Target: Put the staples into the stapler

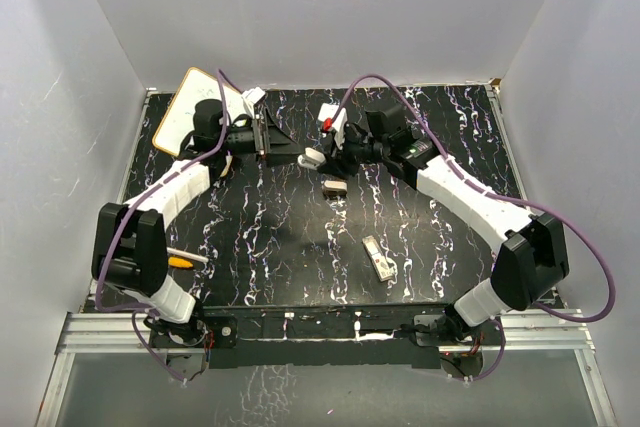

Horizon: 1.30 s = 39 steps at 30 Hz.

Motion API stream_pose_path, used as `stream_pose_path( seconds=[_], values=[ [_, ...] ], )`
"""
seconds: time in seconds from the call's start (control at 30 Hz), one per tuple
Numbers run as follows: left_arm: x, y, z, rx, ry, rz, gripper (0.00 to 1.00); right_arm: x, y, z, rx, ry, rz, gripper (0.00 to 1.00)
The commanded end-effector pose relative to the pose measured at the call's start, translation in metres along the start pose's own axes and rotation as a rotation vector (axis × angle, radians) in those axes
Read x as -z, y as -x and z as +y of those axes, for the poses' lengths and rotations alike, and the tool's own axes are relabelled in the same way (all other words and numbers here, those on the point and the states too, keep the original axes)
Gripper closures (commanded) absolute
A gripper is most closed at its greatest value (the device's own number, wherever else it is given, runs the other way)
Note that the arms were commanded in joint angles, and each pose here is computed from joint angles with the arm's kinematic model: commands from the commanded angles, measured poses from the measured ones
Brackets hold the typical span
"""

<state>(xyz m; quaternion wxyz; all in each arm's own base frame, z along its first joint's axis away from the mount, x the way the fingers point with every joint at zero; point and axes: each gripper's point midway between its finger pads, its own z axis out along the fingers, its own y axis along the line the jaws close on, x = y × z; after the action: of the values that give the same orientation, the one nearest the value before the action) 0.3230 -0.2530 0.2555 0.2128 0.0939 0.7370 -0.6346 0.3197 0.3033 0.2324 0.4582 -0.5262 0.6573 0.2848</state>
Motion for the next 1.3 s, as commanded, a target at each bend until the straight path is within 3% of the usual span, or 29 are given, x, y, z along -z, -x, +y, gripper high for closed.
stream_pose_path(
  seconds=[0.0, 0.3, 0.5, 0.57, 0.6, 0.63, 0.67, 0.87, 0.9, 1.0, 1.03, 1.27],
  values=[
    [-0.008, -0.009, -0.014, 0.085, -0.023, 0.052, 0.19, 0.008, 0.037, -0.006, 0.016, -0.011, -0.075, 0.92],
    [-0.017, -0.018, -0.014, 0.141, -0.003, 0.086, 0.21, 0.004, 0.032, -0.006, 0.009, -0.003, -0.068, 0.92],
    [-0.021, -0.02, -0.008, 0.17, 0.005, 0.089, 0.28, 0.004, 0.028, -0.004, 0.019, 0.0, -0.059, 0.92],
    [-0.023, -0.022, -0.008, 0.174, 0.004, 0.096, 0.37, 0.003, 0.026, -0.003, 0.018, 0.003, -0.054, 0.92],
    [-0.024, -0.023, -0.007, 0.177, 0.005, 0.097, 0.5, 0.002, 0.024, -0.003, 0.018, 0.003, -0.051, 0.92],
    [-0.025, -0.024, -0.007, 0.183, 0.004, 0.1, 0.9, 0.002, 0.024, -0.002, 0.017, 0.003, -0.05, 0.92],
    [-0.025, -0.025, -0.005, 0.195, 0.015, 0.1, 1.0, 0.002, 0.023, -0.002, 0.019, 0.0, -0.05, 0.92],
    [-0.024, -0.029, -0.004, 0.191, 0.018, 0.101, 1.0, -0.001, 0.014, 0.0, 0.015, 0.002, -0.045, 0.92],
    [-0.024, -0.029, -0.004, 0.188, 0.016, 0.098, 0.92, -0.001, 0.013, 0.0, 0.014, 0.003, -0.044, 0.92],
    [-0.022, -0.029, -0.005, 0.143, 0.011, 0.085, 0.14, 0.0, 0.009, 0.001, 0.017, 0.001, -0.036, 0.92],
    [-0.021, -0.03, -0.004, 0.117, 0.021, 0.078, 0.04, 0.001, 0.007, 0.002, 0.022, 0.003, -0.031, 0.92],
    [0.001, -0.019, 0.012, -0.018, 0.133, 0.012, 0.03, 0.008, -0.038, 0.016, 0.104, 0.047, 0.056, 0.92]
  ],
)
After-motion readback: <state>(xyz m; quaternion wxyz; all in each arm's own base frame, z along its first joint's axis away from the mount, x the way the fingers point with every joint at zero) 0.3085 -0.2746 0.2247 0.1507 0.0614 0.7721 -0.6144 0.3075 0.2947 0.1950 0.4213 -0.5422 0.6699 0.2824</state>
